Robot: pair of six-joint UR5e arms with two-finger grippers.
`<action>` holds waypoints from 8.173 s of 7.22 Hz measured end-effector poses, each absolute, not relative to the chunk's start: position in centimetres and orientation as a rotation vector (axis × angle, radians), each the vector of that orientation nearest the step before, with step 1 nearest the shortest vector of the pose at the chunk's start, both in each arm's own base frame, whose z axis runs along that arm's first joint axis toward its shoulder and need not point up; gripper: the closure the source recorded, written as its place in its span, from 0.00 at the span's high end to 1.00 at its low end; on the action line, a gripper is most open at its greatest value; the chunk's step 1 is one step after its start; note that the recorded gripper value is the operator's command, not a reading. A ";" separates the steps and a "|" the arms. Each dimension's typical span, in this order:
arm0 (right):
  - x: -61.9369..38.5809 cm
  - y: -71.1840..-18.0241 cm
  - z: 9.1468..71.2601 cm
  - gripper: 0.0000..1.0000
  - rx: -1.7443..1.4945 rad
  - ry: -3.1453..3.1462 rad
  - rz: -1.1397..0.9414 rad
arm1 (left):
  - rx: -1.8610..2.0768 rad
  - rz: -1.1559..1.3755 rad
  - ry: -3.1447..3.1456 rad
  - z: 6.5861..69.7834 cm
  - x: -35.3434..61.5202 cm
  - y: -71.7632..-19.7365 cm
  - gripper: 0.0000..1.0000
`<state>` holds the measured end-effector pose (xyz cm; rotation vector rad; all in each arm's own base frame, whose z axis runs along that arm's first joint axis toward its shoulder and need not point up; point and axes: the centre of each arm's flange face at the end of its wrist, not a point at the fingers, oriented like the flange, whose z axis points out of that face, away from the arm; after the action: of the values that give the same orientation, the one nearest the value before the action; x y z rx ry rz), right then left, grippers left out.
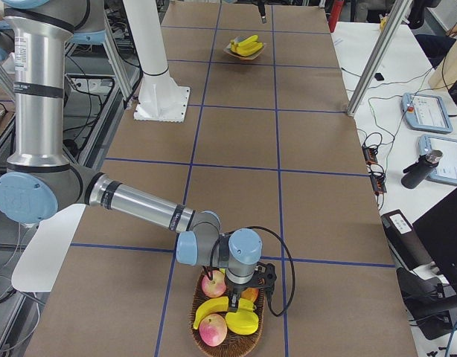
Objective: Transfer all bananas from basket to plate
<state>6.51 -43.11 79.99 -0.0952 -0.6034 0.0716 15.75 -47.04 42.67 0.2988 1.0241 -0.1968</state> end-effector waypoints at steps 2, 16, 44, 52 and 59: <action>6.5 -42.9 80.8 0.75 -0.110 -0.604 0.076 | 0.300 -0.197 1.027 42.5 15.7 -47.0 0.99; 5.1 -42.3 82.9 0.72 -0.114 -0.626 0.105 | 0.313 -0.196 1.042 41.4 15.4 -46.5 0.99; 0.7 -60.8 54.5 0.00 -0.021 -0.738 0.173 | 0.300 -0.247 1.123 36.1 19.7 -53.4 0.99; -23.1 -61.6 30.2 0.00 -0.211 -1.077 0.231 | 0.233 -0.199 1.380 24.8 36.0 -56.4 0.99; -37.8 -58.1 19.0 0.00 -0.183 -0.943 0.345 | 0.259 -0.183 1.383 18.5 42.5 -55.0 0.99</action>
<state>-37.81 -58.06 18.99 -0.1825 -0.9432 0.3451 42.52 -55.01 18.51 0.2590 1.3825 -0.1834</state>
